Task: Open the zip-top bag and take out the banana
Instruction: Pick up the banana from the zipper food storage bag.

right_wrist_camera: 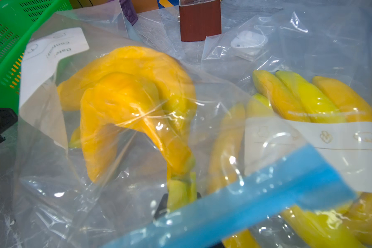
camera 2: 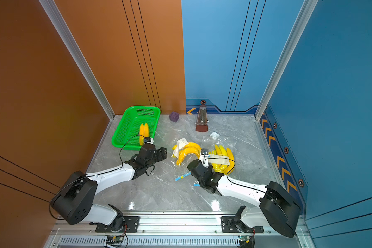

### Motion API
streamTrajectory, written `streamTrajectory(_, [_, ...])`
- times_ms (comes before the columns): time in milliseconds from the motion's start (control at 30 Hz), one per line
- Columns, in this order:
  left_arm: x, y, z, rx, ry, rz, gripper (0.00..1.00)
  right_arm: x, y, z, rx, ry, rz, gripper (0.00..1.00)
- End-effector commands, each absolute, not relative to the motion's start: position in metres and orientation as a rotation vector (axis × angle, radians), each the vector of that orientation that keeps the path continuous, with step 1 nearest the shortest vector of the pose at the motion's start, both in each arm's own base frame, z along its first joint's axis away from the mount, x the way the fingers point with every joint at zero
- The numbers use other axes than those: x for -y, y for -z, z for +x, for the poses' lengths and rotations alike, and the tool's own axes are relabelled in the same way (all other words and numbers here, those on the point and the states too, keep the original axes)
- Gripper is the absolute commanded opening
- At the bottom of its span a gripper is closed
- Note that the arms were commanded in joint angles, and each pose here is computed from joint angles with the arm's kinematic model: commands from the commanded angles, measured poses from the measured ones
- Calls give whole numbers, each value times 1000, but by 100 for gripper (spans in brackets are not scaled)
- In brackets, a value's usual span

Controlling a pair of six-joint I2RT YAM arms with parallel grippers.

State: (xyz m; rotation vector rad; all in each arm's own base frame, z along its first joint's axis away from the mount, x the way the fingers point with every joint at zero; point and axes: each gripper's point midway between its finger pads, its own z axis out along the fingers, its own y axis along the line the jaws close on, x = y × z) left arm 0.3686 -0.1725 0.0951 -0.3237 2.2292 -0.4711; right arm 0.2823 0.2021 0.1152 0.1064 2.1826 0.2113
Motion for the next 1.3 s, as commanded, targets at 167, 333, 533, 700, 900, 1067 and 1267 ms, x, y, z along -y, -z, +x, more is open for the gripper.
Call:
streamTrajectory(167, [189, -71, 389, -2311, 461, -295, 96, -199, -108, 267, -2218, -286, 41, 13])
streamTrajectory(333, [195, -57, 398, -2345, 437, -291, 87, -200, -99, 263, -2241, -295, 23, 12])
streamTrajectory(533, [197, -30, 397, -2439, 343, -285, 68, -200, -91, 263, -2257, -290, 29, 10])
streamTrajectory(700, [193, -23, 397, -2465, 242, -278, 49, -202, -87, 261, -2269, -310, 37, 9])
streamTrajectory(900, [181, -26, 403, -2449, 111, -277, 22, -195, -93, 253, -2282, -257, 61, 8])
streamTrajectory(1067, [171, -37, 418, -2406, -11, -287, 5, -177, -97, 240, -2308, -153, 110, 7])
streamTrajectory(1267, [166, -33, 429, -2410, -91, -277, 1, -161, -105, 221, -2316, -175, 121, 8])
